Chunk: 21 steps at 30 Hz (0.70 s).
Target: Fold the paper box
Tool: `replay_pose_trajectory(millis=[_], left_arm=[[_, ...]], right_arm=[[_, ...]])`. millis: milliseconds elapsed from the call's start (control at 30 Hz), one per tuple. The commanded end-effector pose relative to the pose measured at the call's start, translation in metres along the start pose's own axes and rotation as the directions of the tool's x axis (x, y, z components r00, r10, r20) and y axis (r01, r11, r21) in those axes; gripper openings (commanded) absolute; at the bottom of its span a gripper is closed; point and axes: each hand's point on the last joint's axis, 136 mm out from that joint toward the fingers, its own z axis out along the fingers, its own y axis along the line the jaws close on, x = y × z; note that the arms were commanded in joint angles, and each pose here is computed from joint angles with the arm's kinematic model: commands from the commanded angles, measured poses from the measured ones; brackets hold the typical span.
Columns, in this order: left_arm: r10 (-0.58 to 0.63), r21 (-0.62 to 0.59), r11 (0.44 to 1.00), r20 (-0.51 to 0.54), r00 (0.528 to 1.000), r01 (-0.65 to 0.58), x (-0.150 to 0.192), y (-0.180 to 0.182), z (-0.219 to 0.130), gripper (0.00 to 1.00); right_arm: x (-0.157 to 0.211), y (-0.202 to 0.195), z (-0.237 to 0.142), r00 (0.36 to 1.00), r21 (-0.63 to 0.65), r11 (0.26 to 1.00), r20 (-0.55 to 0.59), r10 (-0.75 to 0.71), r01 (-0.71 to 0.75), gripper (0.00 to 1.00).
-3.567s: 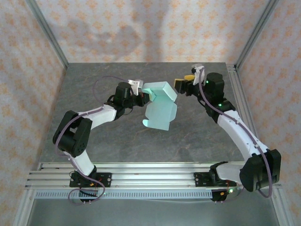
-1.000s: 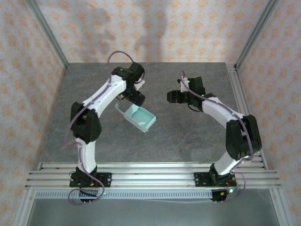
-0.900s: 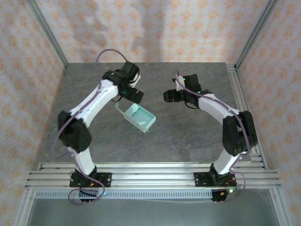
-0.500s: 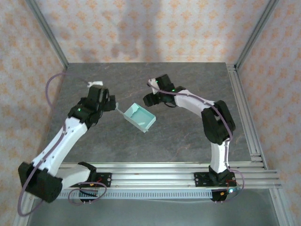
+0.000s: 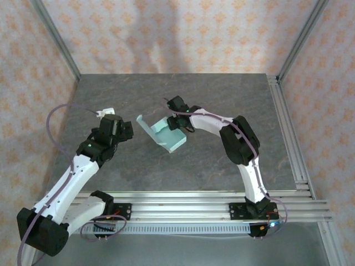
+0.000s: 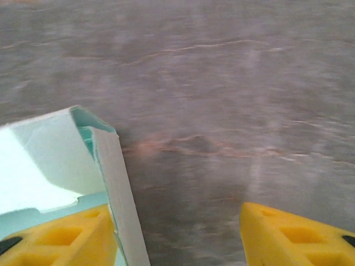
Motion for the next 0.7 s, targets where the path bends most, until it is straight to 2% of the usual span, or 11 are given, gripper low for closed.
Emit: replay_pose_trajectory(millis=[0, 167, 233, 300, 400, 500, 667], left_arm=[[-0.018, 0.056, 0.998, 0.005, 1.000, 0.017, -0.007, -0.014, 0.008, 1.00], [0.007, 0.144, 0.990, -0.052, 0.999, 0.000, -0.003, -0.041, 0.023, 1.00], [0.017, 0.160, 0.987, -0.066, 0.998, -0.006, -0.003, -0.047, 0.029, 1.00], [0.023, 0.178, 0.984, -0.080, 0.997, -0.009, -0.002, -0.054, 0.035, 1.00], [0.024, 0.211, 0.977, -0.095, 0.995, -0.004, -0.001, -0.065, 0.041, 1.00], [0.026, 0.239, 0.971, -0.111, 0.993, 0.001, 0.001, -0.073, 0.048, 1.00], [0.043, 0.262, 0.965, -0.147, 0.988, -0.003, 0.009, -0.079, 0.052, 1.00]], right_arm=[[0.001, -0.053, -0.023, 0.988, 0.134, 0.979, 0.039, 0.151, -0.155, 0.56], [0.039, -0.093, -0.044, 0.962, 0.156, 0.950, 0.030, 0.271, -0.272, 0.55], [0.052, -0.095, -0.056, 0.965, 0.125, 0.957, 0.022, 0.261, -0.261, 0.56], [0.060, -0.083, -0.071, 0.982, 0.029, 0.981, 0.003, 0.190, -0.190, 0.61], [0.053, -0.084, -0.091, 0.989, -0.042, 0.991, 0.067, 0.130, -0.127, 0.63], [0.035, -0.098, -0.101, 0.983, -0.114, 0.986, 0.126, 0.135, -0.120, 0.63], [0.020, -0.122, -0.088, 0.981, -0.196, 0.968, 0.076, 0.177, -0.159, 0.53]])
